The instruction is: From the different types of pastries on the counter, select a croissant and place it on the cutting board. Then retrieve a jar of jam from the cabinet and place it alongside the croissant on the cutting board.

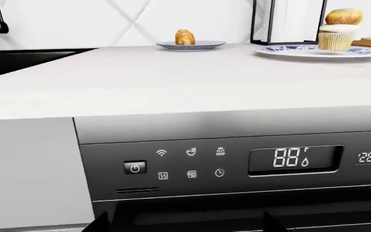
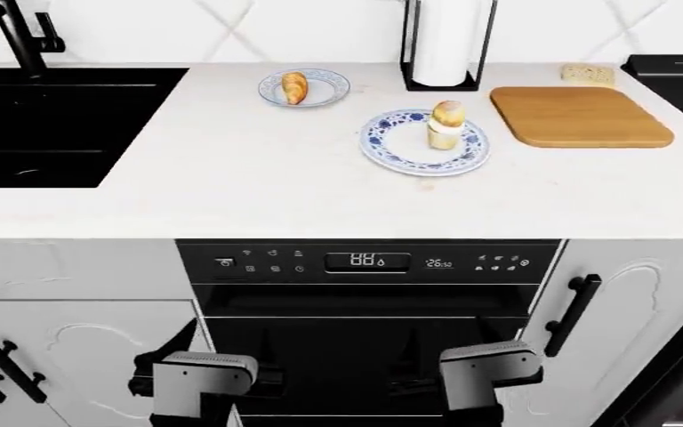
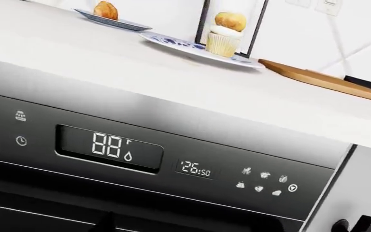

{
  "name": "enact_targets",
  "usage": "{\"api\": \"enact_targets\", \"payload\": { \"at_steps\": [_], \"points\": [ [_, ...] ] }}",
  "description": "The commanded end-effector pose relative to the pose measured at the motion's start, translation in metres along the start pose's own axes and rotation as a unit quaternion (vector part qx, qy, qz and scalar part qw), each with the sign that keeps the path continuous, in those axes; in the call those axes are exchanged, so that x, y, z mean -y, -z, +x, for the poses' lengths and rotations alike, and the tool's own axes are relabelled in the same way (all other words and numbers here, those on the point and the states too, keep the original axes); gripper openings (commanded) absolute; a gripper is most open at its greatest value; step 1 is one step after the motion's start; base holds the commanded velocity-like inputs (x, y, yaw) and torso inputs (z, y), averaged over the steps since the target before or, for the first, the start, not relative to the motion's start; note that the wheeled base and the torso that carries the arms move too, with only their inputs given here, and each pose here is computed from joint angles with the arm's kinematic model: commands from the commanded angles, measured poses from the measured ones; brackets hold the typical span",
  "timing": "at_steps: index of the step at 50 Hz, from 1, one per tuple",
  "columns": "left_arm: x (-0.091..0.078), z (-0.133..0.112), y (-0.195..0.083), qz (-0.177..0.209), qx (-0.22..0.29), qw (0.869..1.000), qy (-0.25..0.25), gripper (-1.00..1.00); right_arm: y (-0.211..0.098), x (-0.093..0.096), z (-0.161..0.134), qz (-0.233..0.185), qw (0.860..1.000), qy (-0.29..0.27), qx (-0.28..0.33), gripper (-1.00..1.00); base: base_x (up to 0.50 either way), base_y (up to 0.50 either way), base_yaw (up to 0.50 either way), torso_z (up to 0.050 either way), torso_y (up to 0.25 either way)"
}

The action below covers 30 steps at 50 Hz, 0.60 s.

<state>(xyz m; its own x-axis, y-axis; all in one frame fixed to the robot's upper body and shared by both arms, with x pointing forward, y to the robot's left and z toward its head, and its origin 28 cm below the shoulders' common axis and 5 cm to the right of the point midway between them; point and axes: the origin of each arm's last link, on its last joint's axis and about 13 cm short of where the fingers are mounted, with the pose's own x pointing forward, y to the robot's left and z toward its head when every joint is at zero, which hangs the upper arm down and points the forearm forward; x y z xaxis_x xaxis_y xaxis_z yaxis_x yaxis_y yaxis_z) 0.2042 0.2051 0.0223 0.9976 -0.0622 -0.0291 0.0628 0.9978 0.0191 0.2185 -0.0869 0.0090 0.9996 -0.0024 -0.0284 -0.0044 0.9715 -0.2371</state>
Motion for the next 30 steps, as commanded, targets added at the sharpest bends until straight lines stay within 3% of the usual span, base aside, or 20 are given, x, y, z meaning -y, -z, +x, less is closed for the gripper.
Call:
{"api": "enact_targets", "payload": {
  "at_steps": [1, 8, 12, 15, 17, 19, 22, 26, 30],
  "points": [
    [-0.002, 0.004, -0.005, 0.001, 0.006, 1.0, -0.014, 1.0, -0.004, -0.001, 0.001, -0.005, 1.0, -0.002, 0.001, 1.0, 0.0, 0.5, 0.0, 0.0, 0.0],
    [-0.008, 0.012, -0.027, 0.026, 0.028, 0.999, -0.024, 1.0, -0.024, 0.003, 0.006, -0.031, 0.999, 0.005, 0.018, 1.0, 0.0, 0.5, 0.0, 0.0, 0.0],
    [-0.015, 0.021, -0.054, 0.054, 0.046, 0.997, -0.023, 1.0, -0.051, 0.012, 0.016, -0.036, 0.999, 0.001, 0.022, 1.0, 0.0, 0.0, 0.0, 0.0, 0.0],
    [-0.022, 0.028, -0.088, 0.053, 0.075, 0.996, -0.02, 1.0, -0.084, 0.026, 0.028, -0.011, 0.999, 0.014, 0.026, 1.0, 0.0, 0.0, 0.0, 0.0, 0.0],
    [-0.025, 0.032, -0.111, 0.058, 0.1, 0.993, -0.023, 1.0, -0.107, 0.035, 0.035, -0.017, 0.999, 0.022, 0.033, 1.0, 0.0, 0.0, 0.0, 0.0, 0.0],
    [-0.028, 0.038, -0.132, 0.057, 0.112, 0.992, -0.021, 1.0, -0.13, 0.043, 0.042, 0.005, 1.0, 0.002, 0.03, 1.0, 0.0, 0.0, 0.0, 0.0, 0.0],
    [-0.033, 0.047, -0.172, 0.052, 0.135, 0.989, -0.012, 1.0, -0.167, 0.057, 0.053, -0.028, 0.998, 0.026, 0.043, 1.0, 0.0, 0.0, 0.0, 0.0, 0.0],
    [-0.036, 0.059, -0.216, 0.052, 0.153, 0.987, -0.002, 1.0, -0.212, 0.078, 0.069, -0.019, 0.998, 0.024, 0.051, 1.0, 0.0, 0.0, 0.0, 0.0, 0.0],
    [-0.037, 0.077, -0.248, 0.06, 0.158, 0.986, -0.006, 1.0, -0.238, 0.089, 0.078, -0.027, 0.997, 0.022, 0.065, 1.0, 0.01, 0.37, 0.0, 0.0, 0.0]
  ]
}}
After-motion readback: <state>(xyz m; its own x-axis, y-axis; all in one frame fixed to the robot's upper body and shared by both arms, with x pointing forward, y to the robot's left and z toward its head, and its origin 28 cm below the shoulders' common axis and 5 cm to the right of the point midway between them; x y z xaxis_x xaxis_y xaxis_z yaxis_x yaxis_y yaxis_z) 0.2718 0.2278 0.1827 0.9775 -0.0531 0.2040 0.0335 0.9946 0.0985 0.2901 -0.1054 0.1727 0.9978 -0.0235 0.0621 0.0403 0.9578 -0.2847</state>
